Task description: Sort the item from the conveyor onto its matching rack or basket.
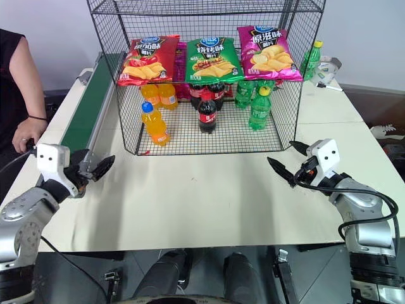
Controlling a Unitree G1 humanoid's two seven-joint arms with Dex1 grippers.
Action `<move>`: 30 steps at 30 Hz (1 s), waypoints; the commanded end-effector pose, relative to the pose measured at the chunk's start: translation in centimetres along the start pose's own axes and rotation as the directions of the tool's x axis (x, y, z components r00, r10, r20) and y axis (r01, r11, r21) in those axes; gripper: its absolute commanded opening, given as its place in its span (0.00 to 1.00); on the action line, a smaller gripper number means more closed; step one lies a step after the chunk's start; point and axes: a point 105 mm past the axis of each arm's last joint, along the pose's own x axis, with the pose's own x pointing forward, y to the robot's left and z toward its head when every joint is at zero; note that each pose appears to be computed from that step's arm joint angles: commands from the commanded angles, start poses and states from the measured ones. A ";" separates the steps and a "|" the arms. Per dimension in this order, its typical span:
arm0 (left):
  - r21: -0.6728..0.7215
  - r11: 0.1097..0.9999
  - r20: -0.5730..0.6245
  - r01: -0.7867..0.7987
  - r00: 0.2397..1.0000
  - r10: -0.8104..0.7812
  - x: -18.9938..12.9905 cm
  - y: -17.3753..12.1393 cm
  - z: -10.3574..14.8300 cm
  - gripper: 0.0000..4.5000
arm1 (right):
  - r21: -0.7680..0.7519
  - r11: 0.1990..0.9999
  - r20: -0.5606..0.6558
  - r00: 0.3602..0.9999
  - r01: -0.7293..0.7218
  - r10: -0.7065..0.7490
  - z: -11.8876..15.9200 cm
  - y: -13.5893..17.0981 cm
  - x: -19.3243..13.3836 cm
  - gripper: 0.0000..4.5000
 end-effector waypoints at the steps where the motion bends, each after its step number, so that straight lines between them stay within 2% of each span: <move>1: 0.028 0.999 0.050 0.018 0.999 -0.019 -0.7 -0.1 1.3 0.99 | -0.032 0.999 0.033 0.999 -0.006 0.008 1.4 -0.4 -0.3 1.00; 14: 0.036 0.999 0.036 0.008 0.999 -0.009 -1.0 0.2 1.0 0.99 | -0.051 0.997 0.026 0.998 -0.049 0.050 1.9 0.4 -0.4 1.00; 21: 0.042 0.999 0.035 0.017 0.999 -0.019 -1.0 0.1 1.0 0.99 | -0.062 0.997 0.098 0.994 -0.049 0.055 4.0 0.2 -0.5 1.00; 30: 0.046 0.999 0.047 0.020 0.999 -0.022 -0.8 0.0 1.2 0.99 | -0.066 0.997 0.146 0.988 -0.036 0.045 5.1 0.3 -0.5 1.00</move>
